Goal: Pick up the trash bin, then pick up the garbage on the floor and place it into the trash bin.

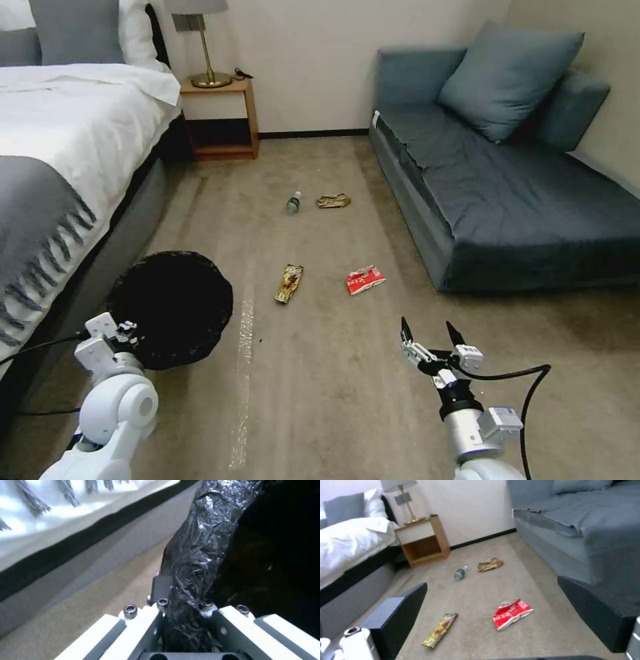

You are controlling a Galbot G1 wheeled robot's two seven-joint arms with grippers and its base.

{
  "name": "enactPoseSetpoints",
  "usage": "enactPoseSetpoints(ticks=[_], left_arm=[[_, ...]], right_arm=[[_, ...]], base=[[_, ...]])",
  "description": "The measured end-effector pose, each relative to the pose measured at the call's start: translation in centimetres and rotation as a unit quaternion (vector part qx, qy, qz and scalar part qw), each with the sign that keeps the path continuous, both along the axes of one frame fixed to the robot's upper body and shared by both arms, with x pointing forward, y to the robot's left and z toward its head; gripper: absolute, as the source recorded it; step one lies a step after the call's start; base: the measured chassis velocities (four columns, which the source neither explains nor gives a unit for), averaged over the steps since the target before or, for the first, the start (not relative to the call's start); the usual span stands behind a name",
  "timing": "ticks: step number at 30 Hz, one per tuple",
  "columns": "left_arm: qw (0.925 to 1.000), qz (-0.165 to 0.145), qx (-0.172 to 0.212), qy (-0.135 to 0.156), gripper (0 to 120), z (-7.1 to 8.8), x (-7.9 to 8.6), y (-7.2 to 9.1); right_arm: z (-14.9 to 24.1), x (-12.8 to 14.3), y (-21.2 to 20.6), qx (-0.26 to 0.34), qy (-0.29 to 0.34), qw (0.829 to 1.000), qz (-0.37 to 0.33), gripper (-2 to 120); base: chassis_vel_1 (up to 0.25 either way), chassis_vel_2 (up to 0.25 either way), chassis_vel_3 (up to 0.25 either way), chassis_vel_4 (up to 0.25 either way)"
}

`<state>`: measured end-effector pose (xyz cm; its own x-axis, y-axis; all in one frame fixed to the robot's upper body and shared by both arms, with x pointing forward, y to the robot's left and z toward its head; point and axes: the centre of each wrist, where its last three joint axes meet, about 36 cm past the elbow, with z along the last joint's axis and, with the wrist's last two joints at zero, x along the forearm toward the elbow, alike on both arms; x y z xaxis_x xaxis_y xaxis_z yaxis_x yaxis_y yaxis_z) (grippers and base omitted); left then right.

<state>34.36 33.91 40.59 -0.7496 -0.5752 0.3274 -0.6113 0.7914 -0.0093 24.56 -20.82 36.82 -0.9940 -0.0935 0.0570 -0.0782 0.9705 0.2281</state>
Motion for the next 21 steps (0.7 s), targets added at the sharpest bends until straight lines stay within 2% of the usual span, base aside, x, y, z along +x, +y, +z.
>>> enactPoseSetpoints(ticks=[15, 21], left_arm=[[0.9999, -0.006, -0.006, -0.011, 1, -0.88, -0.68, -0.23], [0.9998, -0.009, -0.013, -0.016, 1, -0.93, -0.73, -0.28]], right_arm=[[-0.57, -0.18, -0.1, 0.007, -0.017, 1.0, 0.019, 100], [-0.73, -0.35, -0.23, 0.006, -0.019, 1.0, 0.02, 100]], base=[[0.0, 0.0, 0.0, 0.0], [-0.091, 0.085, 0.082, -0.094]])
